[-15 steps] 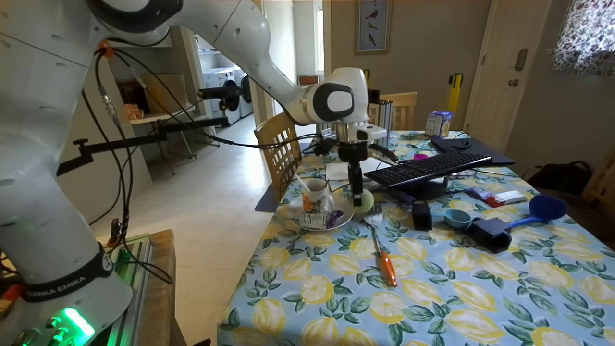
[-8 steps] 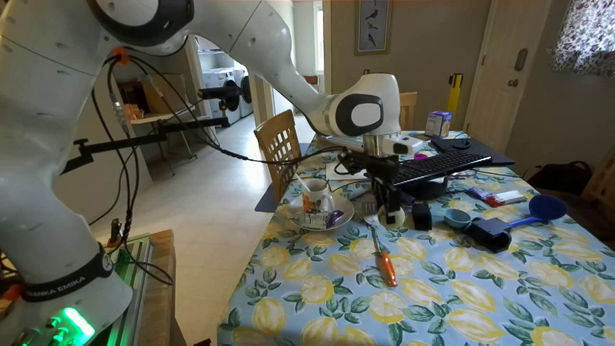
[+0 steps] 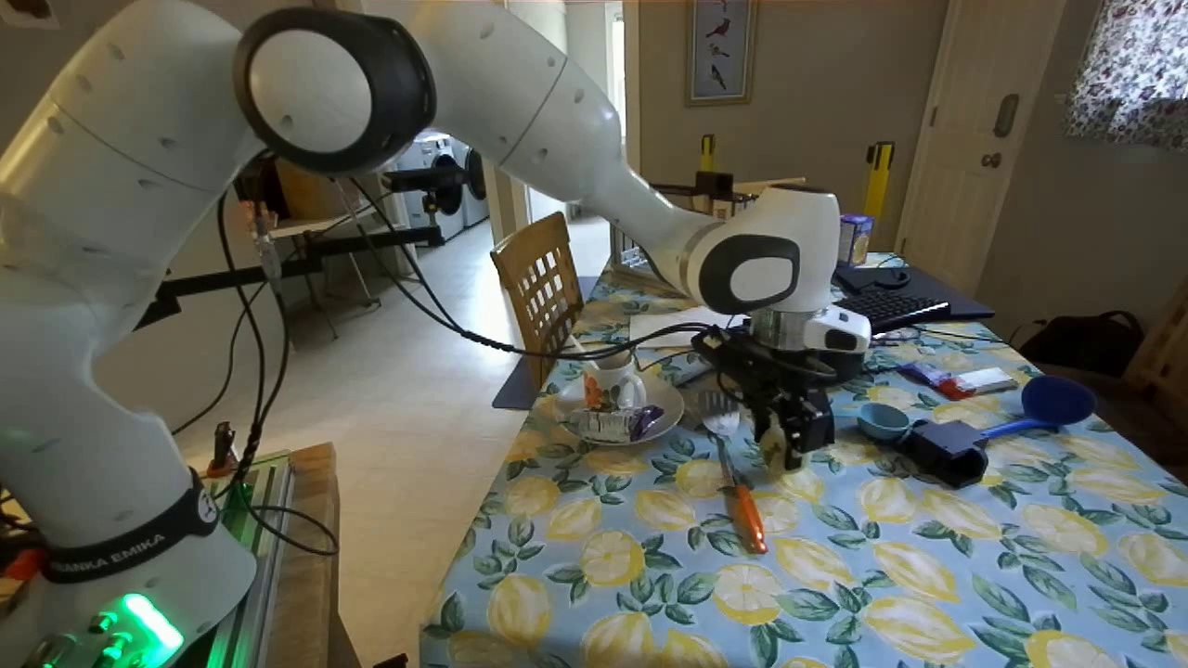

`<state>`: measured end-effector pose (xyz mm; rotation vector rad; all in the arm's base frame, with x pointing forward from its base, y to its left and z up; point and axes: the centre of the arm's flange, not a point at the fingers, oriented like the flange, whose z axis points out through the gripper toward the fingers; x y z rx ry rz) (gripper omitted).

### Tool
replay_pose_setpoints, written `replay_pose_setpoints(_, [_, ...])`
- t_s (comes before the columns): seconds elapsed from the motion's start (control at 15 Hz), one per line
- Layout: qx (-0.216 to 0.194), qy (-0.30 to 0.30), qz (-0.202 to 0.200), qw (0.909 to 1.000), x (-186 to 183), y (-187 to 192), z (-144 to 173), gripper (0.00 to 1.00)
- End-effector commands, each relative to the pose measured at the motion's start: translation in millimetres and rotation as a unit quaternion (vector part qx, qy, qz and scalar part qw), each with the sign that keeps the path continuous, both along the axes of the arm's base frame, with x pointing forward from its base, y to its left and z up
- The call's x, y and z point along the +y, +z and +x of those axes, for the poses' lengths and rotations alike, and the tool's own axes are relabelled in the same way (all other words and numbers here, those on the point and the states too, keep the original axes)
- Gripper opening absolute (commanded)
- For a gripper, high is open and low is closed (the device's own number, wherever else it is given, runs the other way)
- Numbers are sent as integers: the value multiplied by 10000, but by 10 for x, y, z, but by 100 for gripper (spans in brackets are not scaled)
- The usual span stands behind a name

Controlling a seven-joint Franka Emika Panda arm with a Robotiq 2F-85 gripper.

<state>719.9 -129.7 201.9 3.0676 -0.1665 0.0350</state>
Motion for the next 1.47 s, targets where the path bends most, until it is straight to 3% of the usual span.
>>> replay_pose_setpoints(0.0, [69, 211, 46, 9997, -61, -133, 314, 41])
replay_pose_setpoints(0.07, [76, 188, 30, 9998, -68, -131, 332, 41])
replay_pose_setpoints(0.2, [151, 111, 19, 9998, -77, -81, 343, 92])
replay_pose_setpoints(0.33, [234, -83, 29, 9997, -64, -7, 298, 98])
replay_pose_setpoints(0.53, [117, -614, 38, 9980, -47, 240, 148, 100])
replay_pose_setpoints(0.6, [-270, -434, 71, 9987, -60, 296, 110, 100])
replay_pose_setpoints(0.8, [-926, -400, -102, 9949, -126, 440, 292, 100])
replay_pose_setpoints(0.93, [-953, -1178, -439, 9875, -154, 462, 579, 100])
replay_pose_setpoints(1.0, [-873, -750, -240, 9931, -171, 474, 385, 100])
replay_pose_setpoints(1.4, [-963, -1068, -347, 9890, -152, 476, 446, 100])
